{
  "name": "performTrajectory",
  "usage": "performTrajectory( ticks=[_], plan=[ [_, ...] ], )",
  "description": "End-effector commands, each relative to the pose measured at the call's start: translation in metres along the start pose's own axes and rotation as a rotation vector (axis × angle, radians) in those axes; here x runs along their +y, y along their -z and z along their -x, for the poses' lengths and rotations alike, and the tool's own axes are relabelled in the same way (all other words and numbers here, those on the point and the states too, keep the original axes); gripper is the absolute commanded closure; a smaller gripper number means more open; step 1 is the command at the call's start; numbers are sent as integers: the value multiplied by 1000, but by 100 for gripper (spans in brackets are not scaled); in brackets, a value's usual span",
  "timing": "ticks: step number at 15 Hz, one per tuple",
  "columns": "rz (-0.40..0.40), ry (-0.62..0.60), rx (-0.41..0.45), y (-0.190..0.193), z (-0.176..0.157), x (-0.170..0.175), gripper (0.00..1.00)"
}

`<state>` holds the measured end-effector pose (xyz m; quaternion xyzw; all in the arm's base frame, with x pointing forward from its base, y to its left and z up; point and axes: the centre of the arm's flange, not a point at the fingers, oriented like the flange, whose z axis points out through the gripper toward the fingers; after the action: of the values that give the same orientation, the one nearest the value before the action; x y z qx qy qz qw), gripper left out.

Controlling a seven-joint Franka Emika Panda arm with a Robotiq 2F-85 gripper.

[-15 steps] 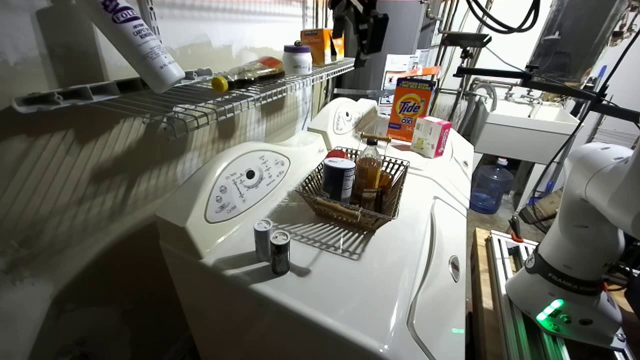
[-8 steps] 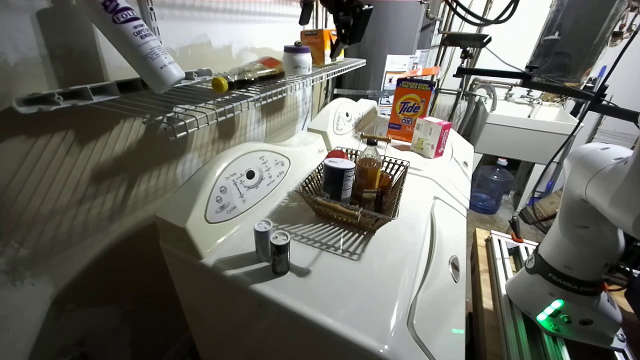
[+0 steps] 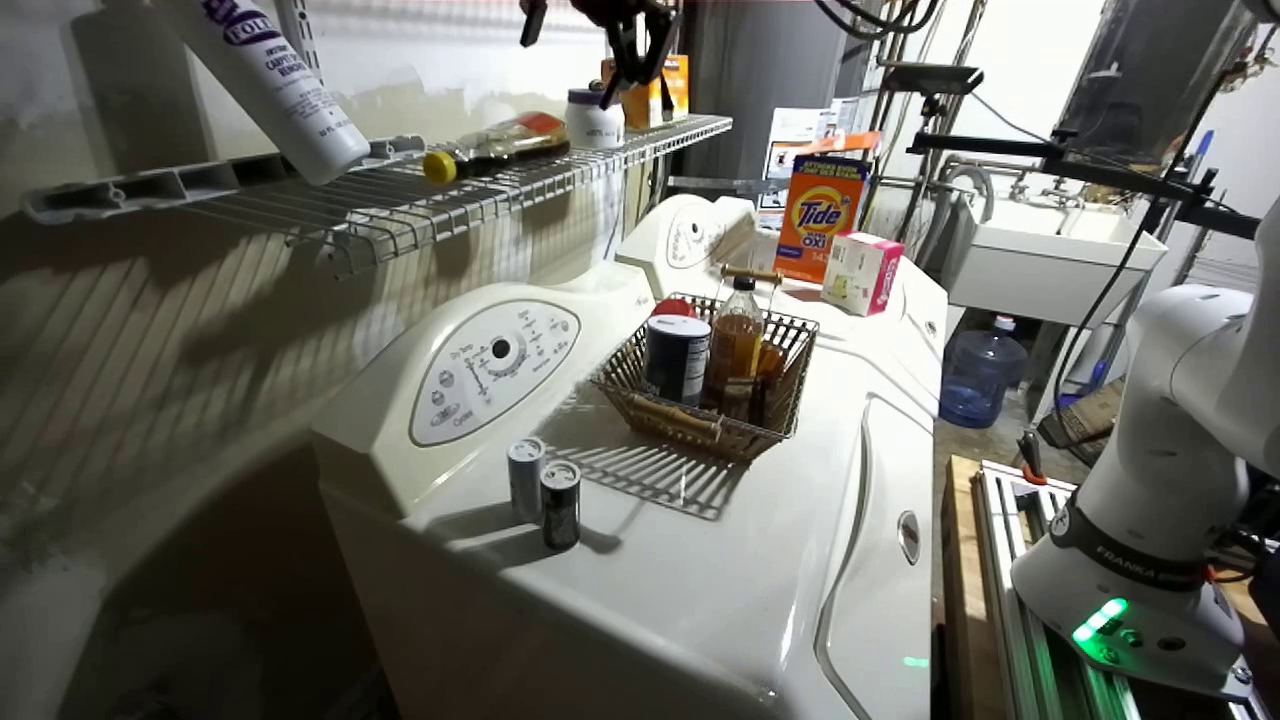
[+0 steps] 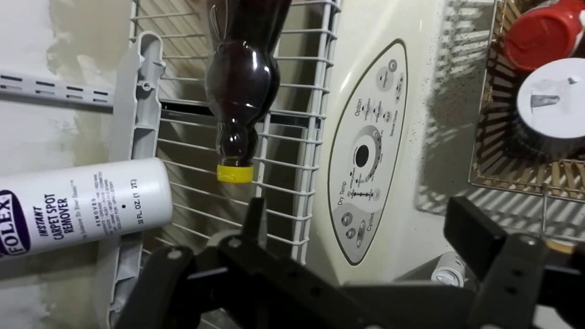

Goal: Put the bottle lying down upright

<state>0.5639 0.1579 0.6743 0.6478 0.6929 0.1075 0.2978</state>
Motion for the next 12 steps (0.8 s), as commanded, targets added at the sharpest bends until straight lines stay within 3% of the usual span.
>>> performTrajectory(
  ticks=[1, 8, 12],
  plan=[
    [-21, 86, 38, -21, -4, 38, 0],
    [-36, 65, 18, -57, -15, 73, 0],
    [-83, 71, -3, -73, -15, 89, 0]
  ],
)
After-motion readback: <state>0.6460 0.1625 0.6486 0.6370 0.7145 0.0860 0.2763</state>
